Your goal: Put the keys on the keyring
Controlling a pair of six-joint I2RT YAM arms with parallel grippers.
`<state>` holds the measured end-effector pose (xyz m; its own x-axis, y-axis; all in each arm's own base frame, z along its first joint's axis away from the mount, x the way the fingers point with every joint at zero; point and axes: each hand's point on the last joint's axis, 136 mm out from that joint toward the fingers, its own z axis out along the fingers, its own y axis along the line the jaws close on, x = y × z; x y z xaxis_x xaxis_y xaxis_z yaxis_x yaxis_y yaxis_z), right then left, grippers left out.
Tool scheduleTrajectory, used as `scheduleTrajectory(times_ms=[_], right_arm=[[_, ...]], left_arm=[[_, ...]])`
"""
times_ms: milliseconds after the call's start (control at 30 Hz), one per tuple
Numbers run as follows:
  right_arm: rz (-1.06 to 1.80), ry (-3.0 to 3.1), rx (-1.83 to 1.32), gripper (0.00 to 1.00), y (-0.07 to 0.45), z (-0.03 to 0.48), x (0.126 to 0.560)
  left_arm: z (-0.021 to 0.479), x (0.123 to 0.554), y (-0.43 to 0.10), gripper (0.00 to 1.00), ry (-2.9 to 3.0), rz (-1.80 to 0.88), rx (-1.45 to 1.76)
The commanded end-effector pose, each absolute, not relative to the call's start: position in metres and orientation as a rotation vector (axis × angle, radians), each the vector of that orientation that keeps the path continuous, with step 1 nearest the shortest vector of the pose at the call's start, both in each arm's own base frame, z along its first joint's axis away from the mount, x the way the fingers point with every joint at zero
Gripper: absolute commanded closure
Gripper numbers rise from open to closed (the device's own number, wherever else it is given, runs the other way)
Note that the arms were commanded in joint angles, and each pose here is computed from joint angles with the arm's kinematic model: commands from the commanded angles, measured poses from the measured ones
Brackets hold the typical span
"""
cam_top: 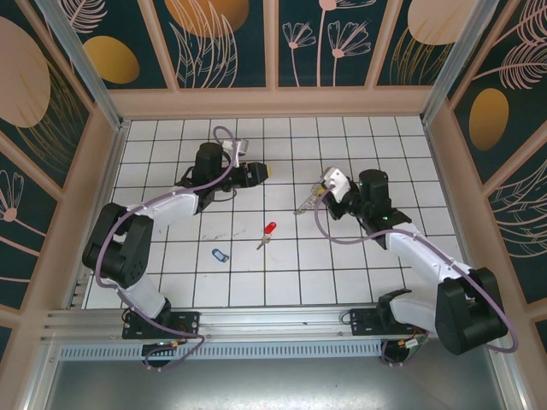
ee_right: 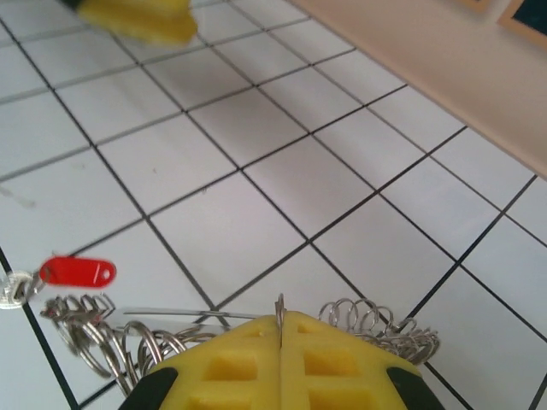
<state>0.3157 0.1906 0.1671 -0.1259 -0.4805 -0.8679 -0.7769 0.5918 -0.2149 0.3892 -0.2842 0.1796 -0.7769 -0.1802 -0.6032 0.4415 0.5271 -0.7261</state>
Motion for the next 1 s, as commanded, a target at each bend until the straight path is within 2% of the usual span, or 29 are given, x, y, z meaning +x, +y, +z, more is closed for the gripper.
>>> scheduleTrajectory(times_ms=[0, 267, 533, 700, 800, 967], right_arm=[[0.341, 1.831, -1.120, 1.00, 0.198, 0.148, 0.310], [0.733, 1.983, -0.992, 1.00, 0.224, 0.124, 0.292], [0.824, 2.069, -0.875, 1.00, 0.220, 0.125, 0.287], [0.835, 2.155, -0.764, 1.00, 0.214, 0.126, 0.290], [0.822, 2.202, -0.701, 1.00, 0.208, 0.123, 0.288], [0.864, 2.208, -0.655, 1.00, 0.209, 0.126, 0.286]], left_arm=[[0.207, 0.386, -0.286, 0.53, 2.005, -1.251, 0.329], [0.193, 0.359, -0.323, 0.57, 2.026, -1.351, 0.524], [0.163, 0.338, -0.350, 0.53, 2.096, -1.385, 0.688], [0.149, 0.320, -0.365, 0.60, 2.144, -1.415, 0.795], [0.150, 0.311, -0.364, 0.60, 2.110, -1.366, 0.823], [0.150, 0.309, -0.357, 0.53, 2.068, -1.197, 0.881]])
